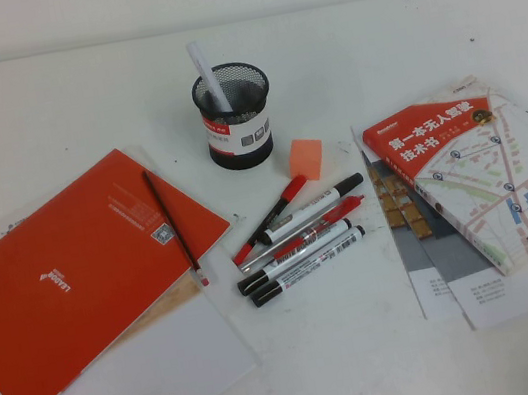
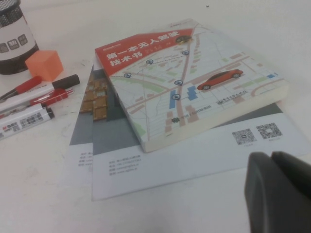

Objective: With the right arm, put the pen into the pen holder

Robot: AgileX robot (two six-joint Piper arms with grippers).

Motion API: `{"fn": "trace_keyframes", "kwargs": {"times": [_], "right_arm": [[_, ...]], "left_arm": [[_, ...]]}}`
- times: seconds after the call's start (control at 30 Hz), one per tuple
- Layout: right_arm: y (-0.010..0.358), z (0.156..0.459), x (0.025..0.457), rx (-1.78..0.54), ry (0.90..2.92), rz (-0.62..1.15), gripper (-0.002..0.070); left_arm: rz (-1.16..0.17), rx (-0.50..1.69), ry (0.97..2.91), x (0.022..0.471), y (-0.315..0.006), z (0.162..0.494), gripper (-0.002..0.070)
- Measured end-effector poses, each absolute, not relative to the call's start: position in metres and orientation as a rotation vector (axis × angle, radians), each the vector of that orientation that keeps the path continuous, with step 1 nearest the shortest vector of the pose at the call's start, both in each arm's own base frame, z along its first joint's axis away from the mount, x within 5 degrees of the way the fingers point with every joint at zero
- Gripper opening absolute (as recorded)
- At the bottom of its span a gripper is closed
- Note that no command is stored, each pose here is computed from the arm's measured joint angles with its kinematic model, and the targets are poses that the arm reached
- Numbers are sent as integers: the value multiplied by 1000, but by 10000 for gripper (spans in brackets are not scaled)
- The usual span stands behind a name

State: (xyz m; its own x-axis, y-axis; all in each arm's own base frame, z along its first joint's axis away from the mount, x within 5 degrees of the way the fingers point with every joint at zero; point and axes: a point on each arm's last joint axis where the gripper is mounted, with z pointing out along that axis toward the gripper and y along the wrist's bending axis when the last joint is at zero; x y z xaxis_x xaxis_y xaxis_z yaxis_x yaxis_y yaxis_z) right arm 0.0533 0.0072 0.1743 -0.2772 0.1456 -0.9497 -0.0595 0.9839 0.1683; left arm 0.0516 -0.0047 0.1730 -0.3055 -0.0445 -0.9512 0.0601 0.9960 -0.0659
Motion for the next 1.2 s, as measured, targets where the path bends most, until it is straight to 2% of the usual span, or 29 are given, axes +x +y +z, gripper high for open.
{"fn": "trace_keyframes", "kwargs": {"times": [0.5,0.63,0.87,1.0,1.2], "right_arm": [[9,176,53,109,1825,265,-20],[11,184,55,219,1732,402,-20],[15,197,55,658,1534,914,-20],[15,197,55,692,1520,960,-20],[13,199,56,678,1494,920,-20]], "left_arm": [[-103,11,1878,52,-5,173,-3],[-103,11,1878,52,-5,173,-3],[-103,11,1878,52,-5,173,-3],[-103,11,1878,52,-5,173,-3],[-103,11,1878,52,-5,173,-3]]}}
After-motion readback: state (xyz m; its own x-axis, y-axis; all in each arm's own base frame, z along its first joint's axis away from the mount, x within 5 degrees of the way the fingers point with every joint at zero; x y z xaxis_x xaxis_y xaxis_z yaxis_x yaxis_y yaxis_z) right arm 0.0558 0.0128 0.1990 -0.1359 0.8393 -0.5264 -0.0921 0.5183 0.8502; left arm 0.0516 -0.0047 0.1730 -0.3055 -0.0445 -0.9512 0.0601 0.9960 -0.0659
